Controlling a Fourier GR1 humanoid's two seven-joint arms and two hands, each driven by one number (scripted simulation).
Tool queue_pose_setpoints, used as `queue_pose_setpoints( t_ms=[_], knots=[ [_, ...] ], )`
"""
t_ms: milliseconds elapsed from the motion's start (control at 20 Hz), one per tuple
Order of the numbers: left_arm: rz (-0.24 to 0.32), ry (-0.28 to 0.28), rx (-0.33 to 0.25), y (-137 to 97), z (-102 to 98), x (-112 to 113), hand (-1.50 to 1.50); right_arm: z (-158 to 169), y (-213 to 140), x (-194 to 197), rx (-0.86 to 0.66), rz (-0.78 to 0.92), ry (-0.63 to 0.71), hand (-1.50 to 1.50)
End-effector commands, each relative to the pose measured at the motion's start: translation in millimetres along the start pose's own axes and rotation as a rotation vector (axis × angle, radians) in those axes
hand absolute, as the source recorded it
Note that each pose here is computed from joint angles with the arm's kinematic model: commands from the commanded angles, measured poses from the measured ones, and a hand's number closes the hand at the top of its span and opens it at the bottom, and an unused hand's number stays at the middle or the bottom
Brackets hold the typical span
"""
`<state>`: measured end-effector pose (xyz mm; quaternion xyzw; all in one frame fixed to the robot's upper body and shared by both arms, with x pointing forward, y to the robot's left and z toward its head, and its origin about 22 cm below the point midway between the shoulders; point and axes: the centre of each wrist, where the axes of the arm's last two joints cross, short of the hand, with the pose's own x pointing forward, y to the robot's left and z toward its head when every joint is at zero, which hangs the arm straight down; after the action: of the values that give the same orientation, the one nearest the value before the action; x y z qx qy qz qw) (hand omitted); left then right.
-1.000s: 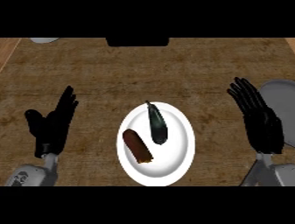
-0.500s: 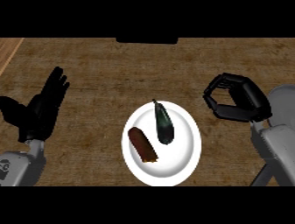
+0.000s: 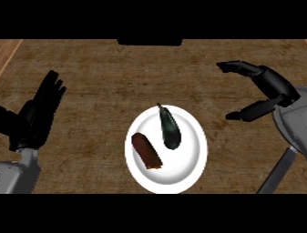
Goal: Pick the eggplant from the plate and place it in the pan
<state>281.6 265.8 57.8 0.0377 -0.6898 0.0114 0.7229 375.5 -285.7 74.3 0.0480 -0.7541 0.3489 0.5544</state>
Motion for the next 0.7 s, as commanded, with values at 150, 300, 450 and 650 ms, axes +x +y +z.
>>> queue_pose_setpoints(
  t_ms=[150,300,450,650],
  knots=[
    [-0.001,-0.011,0.002,9.9,-15.2,17.5,0.0,-58.0,-4.4,37.0,0.212,0.199,0.01,-1.5],
    [0.007,-0.004,0.001,8.8,-9.1,10.5,0.0,-78.9,17.9,48.6,0.288,0.334,0.041,-1.5],
    [-0.003,-0.004,-0.006,-3.6,-10.3,1.5,0.0,-108.0,24.8,65.5,0.358,0.406,0.085,-1.5],
    [0.004,-0.01,0.003,-13.9,-8.4,5.7,0.0,-116.2,70.3,59.2,0.553,0.473,0.139,-1.5]
  ],
)
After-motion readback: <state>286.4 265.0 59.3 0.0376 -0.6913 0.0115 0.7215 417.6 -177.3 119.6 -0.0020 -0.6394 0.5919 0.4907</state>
